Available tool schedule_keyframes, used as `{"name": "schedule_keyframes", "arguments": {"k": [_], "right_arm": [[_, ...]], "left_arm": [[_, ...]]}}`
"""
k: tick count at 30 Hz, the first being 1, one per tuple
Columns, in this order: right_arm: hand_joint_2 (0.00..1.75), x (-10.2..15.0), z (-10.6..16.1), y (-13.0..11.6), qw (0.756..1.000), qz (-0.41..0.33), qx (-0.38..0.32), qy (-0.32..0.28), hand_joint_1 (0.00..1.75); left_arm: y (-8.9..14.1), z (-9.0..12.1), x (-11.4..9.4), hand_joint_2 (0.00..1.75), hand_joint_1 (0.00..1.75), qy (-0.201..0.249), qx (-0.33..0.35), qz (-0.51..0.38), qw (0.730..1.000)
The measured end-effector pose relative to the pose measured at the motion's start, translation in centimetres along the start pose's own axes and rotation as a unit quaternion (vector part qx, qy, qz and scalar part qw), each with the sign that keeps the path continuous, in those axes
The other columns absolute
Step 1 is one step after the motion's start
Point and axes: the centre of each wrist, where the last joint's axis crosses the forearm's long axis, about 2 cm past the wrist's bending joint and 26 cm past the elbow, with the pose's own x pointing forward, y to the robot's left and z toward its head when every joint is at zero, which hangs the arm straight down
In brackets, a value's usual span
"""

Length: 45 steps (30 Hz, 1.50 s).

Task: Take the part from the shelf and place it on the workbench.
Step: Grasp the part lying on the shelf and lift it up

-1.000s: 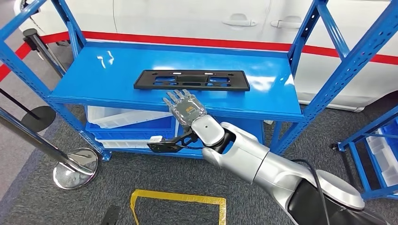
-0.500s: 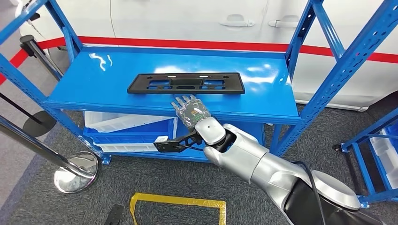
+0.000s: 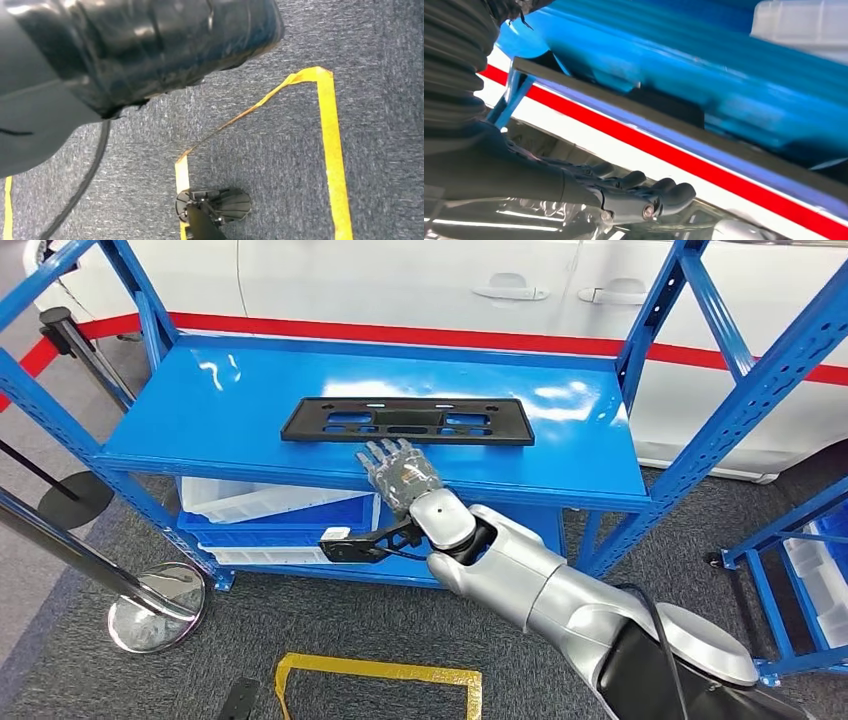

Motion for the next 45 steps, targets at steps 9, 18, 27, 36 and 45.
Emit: {"name": "schedule_keyframes", "arguments": {"k": [9,18,27,36,45], "right_arm": [[1.75,-0.1,0.0,-0.1,1.0,-0.01,-0.016,0.011,0.0],[1.75,-0.2,-0.1,-0.4,1.0,-0.001,-0.021,0.023,0.0],[1.75,-0.3,-0.1,0.4,0.999,0.027,0.01,0.038,0.0],[1.75,-0.7,-0.1,1.2,0.997,0.052,0.029,0.058,0.0],[1.75,-0.9,-0.3,1.3,0.996,0.056,0.033,0.064,0.0]], "left_arm": [[-0.2,0.0,0.0,0.0,0.0,0.0,-0.004,0.0,1.0],[-0.3,0.0,0.1,0.0,0.0,-0.001,-0.007,-0.001,1.0],[-0.4,0.1,0.0,0.0,0.0,0.0,-0.008,-0.001,1.0],[-0.4,0.1,0.0,0.0,0.0,-0.001,-0.006,-0.003,1.0],[-0.5,0.1,0.1,0.0,0.0,-0.001,-0.006,-0.004,1.0]]}}
